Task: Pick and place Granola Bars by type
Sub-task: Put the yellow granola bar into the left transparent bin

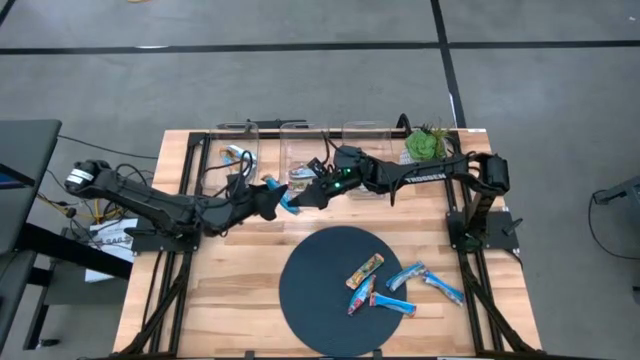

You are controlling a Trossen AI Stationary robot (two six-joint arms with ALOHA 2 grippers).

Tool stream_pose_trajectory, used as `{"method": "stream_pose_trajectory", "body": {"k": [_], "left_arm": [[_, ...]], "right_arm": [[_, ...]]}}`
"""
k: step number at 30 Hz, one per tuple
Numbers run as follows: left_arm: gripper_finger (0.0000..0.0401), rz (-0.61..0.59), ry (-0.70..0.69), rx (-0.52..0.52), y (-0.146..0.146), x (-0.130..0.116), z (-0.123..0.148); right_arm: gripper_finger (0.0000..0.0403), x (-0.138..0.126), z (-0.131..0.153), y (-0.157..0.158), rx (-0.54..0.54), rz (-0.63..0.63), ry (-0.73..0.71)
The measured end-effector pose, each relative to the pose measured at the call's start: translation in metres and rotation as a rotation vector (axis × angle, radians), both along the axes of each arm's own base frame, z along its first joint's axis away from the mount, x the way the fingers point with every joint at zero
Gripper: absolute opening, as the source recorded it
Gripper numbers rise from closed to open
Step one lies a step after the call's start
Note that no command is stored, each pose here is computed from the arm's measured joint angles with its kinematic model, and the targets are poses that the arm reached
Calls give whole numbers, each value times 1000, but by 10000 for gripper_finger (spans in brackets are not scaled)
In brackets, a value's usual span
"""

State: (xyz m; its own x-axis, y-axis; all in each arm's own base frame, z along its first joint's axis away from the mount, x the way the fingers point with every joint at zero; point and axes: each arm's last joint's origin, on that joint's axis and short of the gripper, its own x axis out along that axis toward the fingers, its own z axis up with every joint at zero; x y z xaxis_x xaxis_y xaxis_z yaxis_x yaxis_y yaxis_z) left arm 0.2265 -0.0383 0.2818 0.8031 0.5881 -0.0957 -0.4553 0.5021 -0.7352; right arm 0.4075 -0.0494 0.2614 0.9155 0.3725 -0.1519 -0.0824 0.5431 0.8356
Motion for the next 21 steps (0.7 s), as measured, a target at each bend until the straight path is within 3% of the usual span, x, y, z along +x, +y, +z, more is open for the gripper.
{"method": "stream_pose_trajectory", "body": {"k": [14,21], "left_arm": [[101,13,14,23,1,4,-3],[54,16,15,25,1,4,-3]], "right_arm": [[38,0,0,-1,-11,-14,-4],[38,0,0,-1,-48,-9,-18]]}}
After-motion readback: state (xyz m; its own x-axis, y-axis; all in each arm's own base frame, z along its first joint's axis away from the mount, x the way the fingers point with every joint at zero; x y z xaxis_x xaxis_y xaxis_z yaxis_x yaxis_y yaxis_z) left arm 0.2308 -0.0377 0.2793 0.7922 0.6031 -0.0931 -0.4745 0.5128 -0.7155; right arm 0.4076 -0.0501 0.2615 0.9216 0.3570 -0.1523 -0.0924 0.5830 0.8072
